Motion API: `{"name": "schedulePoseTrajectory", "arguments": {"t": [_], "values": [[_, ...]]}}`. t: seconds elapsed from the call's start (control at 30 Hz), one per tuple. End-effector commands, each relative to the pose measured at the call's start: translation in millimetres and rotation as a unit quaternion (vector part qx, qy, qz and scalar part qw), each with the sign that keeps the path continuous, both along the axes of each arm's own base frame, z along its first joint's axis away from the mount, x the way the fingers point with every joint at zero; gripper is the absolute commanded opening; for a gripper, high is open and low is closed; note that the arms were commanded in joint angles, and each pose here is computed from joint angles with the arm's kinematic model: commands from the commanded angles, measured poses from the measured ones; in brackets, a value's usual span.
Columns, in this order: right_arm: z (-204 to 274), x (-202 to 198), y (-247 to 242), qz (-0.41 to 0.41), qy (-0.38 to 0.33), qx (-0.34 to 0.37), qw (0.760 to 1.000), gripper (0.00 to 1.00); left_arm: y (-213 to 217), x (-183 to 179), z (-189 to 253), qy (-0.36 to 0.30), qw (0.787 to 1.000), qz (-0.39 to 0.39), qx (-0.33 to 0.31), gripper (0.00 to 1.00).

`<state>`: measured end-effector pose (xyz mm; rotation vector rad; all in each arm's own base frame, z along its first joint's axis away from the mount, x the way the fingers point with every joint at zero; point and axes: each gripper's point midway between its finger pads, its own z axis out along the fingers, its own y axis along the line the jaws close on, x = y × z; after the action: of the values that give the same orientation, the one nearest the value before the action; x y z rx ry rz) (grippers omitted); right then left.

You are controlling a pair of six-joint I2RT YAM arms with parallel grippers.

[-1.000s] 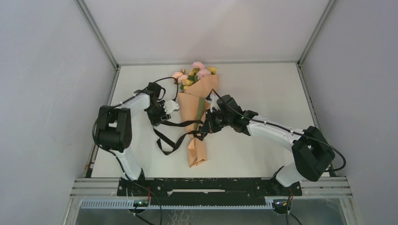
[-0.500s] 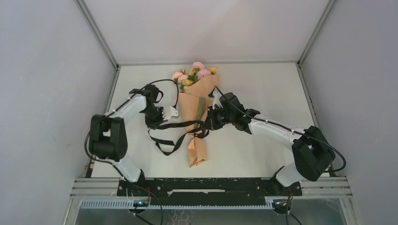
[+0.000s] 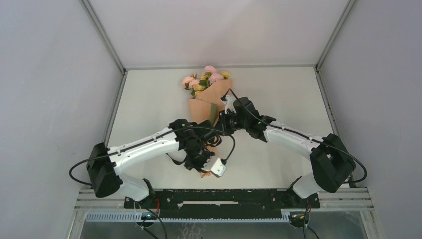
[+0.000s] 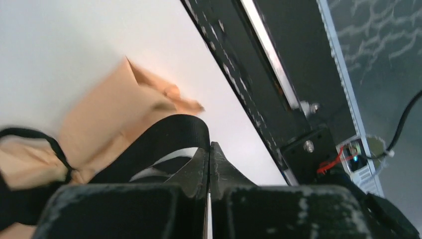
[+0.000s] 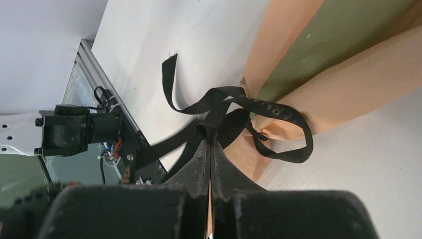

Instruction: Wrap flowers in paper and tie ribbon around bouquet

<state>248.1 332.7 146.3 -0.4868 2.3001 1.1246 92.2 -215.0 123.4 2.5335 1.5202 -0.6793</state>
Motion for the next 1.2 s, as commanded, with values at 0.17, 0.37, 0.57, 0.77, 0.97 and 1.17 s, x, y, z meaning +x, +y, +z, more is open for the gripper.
{"name": "schedulePoseTrajectory", "arguments": {"t": [0.17,0.37,0.57,0.77,0.97,1.17], "values": [[43,3,-1,-0.001,-0.022,0.04,0.999,0.0,-106,-36,35,0.066,0.991,-0.024,-0.11,0.01],[43,4,-3,0.009,-0.023,0.045,0.999,0.0,-168,-31,54,0.056,0.977,0.014,-0.205,0.03],[37,5,-4,0.009,-0.015,0.038,0.999,0.0,-187,-10,27,0.013,0.974,0.057,-0.217,0.18],[32,3,-5,0.004,-0.012,0.026,1.0,0.0,-145,0,2,-0.076,0.975,0.013,-0.208,0.5],[36,4,2,-0.01,-0.023,0.029,0.999,0.0,-113,19,24,-0.128,0.97,0.031,-0.206,0.87],[36,8,7,-0.032,-0.028,0.027,0.999,0.0,-98,29,66,-0.14,0.94,0.063,-0.303,1.0]]}}
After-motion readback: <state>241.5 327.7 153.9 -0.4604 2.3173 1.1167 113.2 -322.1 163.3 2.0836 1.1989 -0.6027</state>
